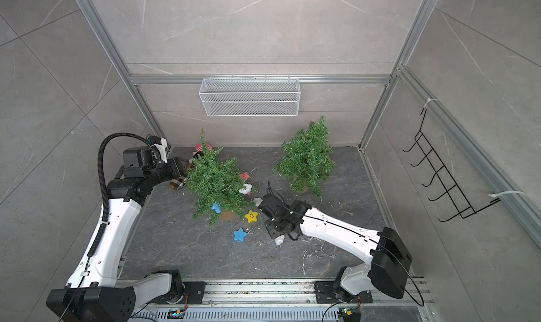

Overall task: Wrap string light around the christmas tree
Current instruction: Pick up the light string from the center of the board.

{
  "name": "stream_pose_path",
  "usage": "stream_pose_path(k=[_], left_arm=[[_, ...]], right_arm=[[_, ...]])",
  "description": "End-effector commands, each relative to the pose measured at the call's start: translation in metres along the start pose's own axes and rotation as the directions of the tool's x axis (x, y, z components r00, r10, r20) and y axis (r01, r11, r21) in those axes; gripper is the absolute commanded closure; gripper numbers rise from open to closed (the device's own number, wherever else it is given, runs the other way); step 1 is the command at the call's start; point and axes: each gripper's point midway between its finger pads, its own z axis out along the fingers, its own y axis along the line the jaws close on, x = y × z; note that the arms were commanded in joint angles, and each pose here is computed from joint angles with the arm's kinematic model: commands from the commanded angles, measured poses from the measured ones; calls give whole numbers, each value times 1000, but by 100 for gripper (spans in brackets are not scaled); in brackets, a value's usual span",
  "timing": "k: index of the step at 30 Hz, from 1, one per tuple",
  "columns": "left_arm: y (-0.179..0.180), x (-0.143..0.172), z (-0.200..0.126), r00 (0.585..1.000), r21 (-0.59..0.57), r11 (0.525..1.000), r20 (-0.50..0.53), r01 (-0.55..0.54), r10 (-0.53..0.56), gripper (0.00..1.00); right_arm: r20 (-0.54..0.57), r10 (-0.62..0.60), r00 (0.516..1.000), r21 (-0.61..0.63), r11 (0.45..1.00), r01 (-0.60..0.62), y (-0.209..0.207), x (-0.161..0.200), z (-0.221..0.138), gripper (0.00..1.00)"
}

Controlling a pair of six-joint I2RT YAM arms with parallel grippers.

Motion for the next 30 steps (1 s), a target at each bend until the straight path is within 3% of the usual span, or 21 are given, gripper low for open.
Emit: stream_pose_path(k=[1,6,13,16,19,22,30], left_arm=[[4,7,-12,1000,-26,999,-14,-18,18,49],[6,11,-11,999,-33,999,-27,-26,25,48],[0,8,-7,1000,0,1000,-25,-9,9,48],[-1,5,-6,1000,3,1000,-23,-9,9,48],[-1,1,-8,1000,-1,1000,-13,-16,16,48],[-3,-10,-12,999,-11,999,1,-42,42,48],[-2,-54,-27,993,-53,996,87,-73,78,48]], right_arm=[[47,-3,999,-40,999,4,28,-4,24,45],[6,-105,994,-66,992,106,61,0,58,42],[-25,-172,985,-7,985,172,60,-2,91,47],[-38,-175,984,-11,985,175,62,2,100,57],[-53,-162,985,-5,987,162,57,9,105,80],[-28,-150,988,24,988,151,44,5,90,95],[121,-139,983,113,986,126,-17,-47,-19,100]])
